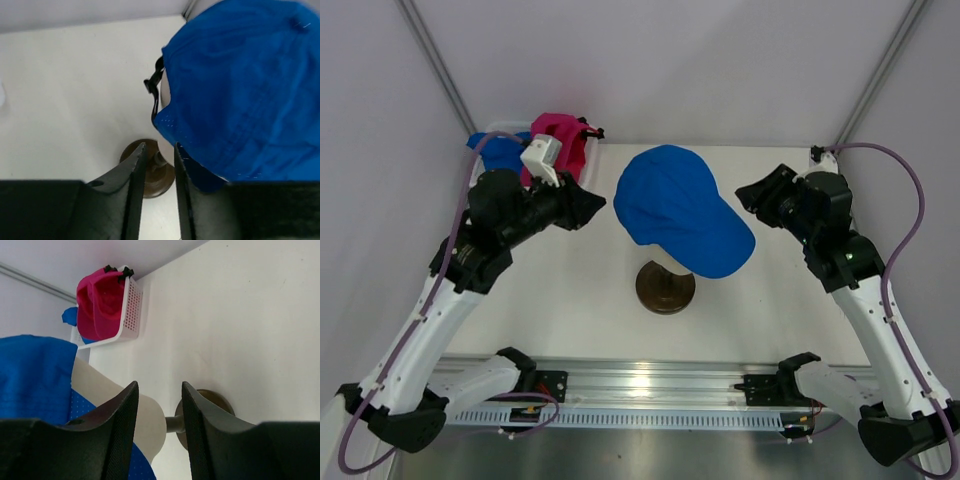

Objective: Stack the hats

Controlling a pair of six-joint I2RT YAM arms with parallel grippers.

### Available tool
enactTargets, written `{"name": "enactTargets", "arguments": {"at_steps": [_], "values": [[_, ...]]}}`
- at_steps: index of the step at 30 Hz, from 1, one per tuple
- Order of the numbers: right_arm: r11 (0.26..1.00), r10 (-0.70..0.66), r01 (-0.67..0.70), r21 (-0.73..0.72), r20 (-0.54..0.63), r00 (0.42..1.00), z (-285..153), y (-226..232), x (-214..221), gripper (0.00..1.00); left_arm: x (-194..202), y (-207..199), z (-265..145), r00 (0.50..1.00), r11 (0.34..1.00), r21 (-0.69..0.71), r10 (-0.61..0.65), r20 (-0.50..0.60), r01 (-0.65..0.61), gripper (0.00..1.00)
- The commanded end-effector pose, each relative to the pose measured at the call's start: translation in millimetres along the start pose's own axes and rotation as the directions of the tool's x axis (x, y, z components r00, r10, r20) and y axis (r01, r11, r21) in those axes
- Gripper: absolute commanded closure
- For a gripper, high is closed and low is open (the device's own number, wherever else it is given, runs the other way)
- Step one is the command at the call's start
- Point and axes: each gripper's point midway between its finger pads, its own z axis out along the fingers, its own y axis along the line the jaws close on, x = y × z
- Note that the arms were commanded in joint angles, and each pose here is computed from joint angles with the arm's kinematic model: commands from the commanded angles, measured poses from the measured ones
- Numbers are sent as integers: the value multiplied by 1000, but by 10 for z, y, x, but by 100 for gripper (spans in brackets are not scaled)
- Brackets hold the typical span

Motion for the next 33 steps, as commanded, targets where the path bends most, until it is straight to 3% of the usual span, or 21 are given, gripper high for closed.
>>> {"name": "enactTargets", "arguments": {"at_steps": [1, 9, 17, 25, 29, 33], "values": [[998, -46, 46, -46, 3, 999, -133, 88, 19, 57, 264, -29, 89, 993, 1000, 30, -3, -116, 6, 70], [994, -45, 38, -107, -60, 997, -262, 251, 284, 64, 359, -21, 464, 985, 999, 35, -1, -175, 8, 71], [993, 31, -38, -110, -65, 997, -416, 230, 420, 69, 52, 43, 620, 991, 998, -15, 56, -120, -58, 69], [993, 40, -49, -107, -81, 996, -493, 216, 501, 71, 36, 113, 784, 987, 996, -41, 75, -142, -82, 69], [999, 0, 0, -39, -22, 1000, -522, 71, 394, 68, 39, 167, 841, 985, 994, -59, 87, -148, -96, 68], [997, -76, 74, 32, 70, 995, -633, 1, 108, 54, 50, 300, 834, 985, 990, -104, 83, -151, -99, 67]]}}
